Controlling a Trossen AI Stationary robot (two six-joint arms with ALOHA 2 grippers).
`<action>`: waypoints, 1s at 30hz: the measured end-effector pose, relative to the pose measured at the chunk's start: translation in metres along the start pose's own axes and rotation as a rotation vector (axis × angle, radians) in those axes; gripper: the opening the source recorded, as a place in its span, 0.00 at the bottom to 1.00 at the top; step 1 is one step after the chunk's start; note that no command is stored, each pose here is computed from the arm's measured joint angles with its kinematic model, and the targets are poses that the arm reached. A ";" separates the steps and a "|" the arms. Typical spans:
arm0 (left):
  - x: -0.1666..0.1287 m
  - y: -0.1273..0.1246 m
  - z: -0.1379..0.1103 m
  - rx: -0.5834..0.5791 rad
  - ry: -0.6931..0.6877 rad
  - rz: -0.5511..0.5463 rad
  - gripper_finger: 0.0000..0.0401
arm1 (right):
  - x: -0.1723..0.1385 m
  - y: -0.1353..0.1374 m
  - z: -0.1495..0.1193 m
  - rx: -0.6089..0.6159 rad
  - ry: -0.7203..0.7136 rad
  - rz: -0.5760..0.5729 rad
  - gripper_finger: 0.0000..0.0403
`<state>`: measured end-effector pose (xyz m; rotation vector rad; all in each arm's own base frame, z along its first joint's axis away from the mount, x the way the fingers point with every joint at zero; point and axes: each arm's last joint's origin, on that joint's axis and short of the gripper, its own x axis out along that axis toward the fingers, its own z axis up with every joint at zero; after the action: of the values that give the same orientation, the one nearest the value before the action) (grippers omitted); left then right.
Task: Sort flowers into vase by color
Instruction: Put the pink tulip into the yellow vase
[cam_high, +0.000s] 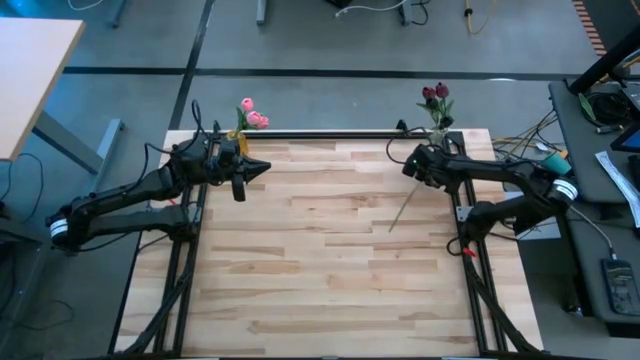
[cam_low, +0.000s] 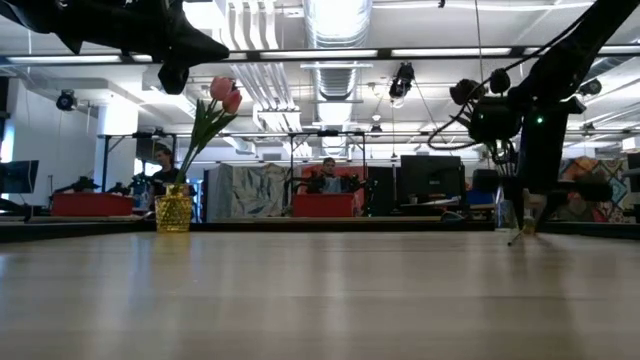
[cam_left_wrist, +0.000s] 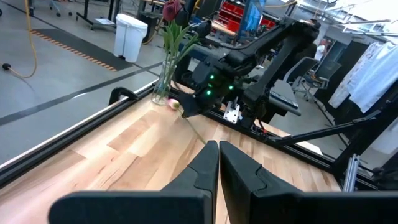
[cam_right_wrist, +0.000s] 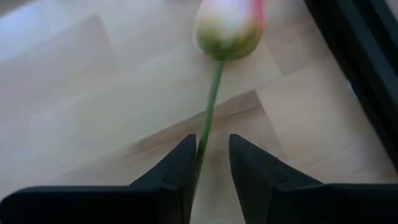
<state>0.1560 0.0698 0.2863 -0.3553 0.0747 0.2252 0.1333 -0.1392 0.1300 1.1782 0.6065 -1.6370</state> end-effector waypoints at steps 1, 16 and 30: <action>0.000 0.000 0.000 0.000 0.000 0.000 0.00 | 0.003 0.001 -0.001 0.011 0.004 -0.009 0.21; 0.000 0.000 0.000 -0.044 0.002 -0.007 0.00 | -0.015 0.021 -0.004 -0.107 -0.045 0.153 0.03; 0.006 -0.001 0.000 -0.091 0.022 -0.090 0.00 | -0.140 0.083 -0.055 -0.647 -0.397 0.937 0.02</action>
<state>0.1619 0.0695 0.2857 -0.4509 0.0700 0.1361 0.2366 -0.0664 0.2467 0.4846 0.2174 -0.7306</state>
